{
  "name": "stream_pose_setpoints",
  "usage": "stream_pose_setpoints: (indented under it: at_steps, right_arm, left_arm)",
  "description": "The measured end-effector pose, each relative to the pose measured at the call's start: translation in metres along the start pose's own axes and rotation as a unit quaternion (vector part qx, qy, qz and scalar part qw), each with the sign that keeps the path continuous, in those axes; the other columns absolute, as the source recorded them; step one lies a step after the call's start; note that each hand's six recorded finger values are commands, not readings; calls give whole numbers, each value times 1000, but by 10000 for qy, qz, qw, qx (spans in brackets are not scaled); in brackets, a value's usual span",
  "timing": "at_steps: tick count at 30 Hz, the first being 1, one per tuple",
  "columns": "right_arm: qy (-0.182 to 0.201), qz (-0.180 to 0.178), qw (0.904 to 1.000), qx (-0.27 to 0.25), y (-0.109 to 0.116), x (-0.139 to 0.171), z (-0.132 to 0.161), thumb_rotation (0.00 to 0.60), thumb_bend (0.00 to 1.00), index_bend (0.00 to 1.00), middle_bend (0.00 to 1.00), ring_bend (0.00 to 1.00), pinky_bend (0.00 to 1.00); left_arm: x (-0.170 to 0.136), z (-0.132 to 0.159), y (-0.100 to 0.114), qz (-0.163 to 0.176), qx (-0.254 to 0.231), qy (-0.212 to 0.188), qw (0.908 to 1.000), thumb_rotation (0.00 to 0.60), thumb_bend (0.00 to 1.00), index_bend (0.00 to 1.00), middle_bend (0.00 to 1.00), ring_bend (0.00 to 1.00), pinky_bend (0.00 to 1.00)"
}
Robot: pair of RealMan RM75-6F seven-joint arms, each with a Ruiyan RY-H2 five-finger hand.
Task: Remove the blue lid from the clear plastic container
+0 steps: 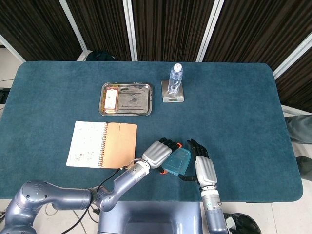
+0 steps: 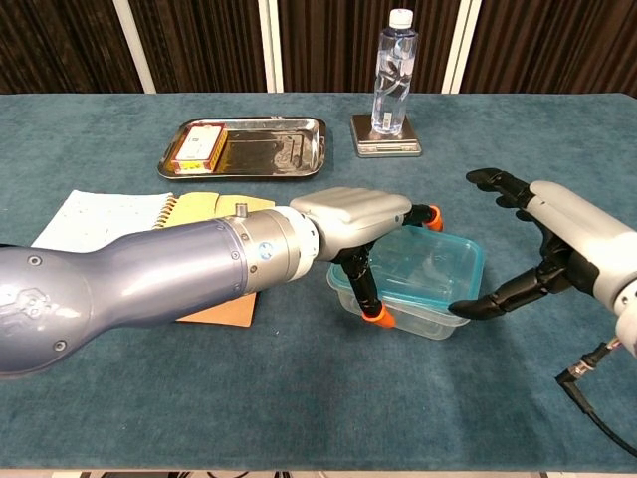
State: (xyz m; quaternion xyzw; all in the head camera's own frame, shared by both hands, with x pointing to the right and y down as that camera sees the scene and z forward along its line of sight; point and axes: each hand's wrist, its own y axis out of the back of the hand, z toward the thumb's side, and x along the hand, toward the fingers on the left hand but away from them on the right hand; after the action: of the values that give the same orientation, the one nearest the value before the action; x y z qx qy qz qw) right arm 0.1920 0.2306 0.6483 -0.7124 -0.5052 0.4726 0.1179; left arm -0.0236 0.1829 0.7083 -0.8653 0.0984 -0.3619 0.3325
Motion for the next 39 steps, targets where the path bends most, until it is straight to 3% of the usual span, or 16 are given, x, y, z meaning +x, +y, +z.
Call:
stream_pose_setpoints:
  at_steps: [6,11,22,39]
  right_arm:
    - [40,-105,9999,-112,3,-2,2,600,181,0,0,0,0]
    - [93,-150,9998,89,4,-3,-3,600,180,0,0,0,0]
    - [271,-206,9990,295,0,-2,-8,600,181,0,0,0,0]
    - [379,-472,9981,92,1,-3,-7,600,181,0,0,0,0]
  left_arm:
    - [0,2,1,-11,-60,-15,10000,600,152,156,269,250,445]
    - [0,5,6,-9,-410,-23,9992,600,152,155,269,250,436]
    - [0,4,11,-52,-640,-41,9979,600,151,148,258,211,414]
    - [-2,3,10,-192,-647,-57,9977,600,150,146,256,202,412]
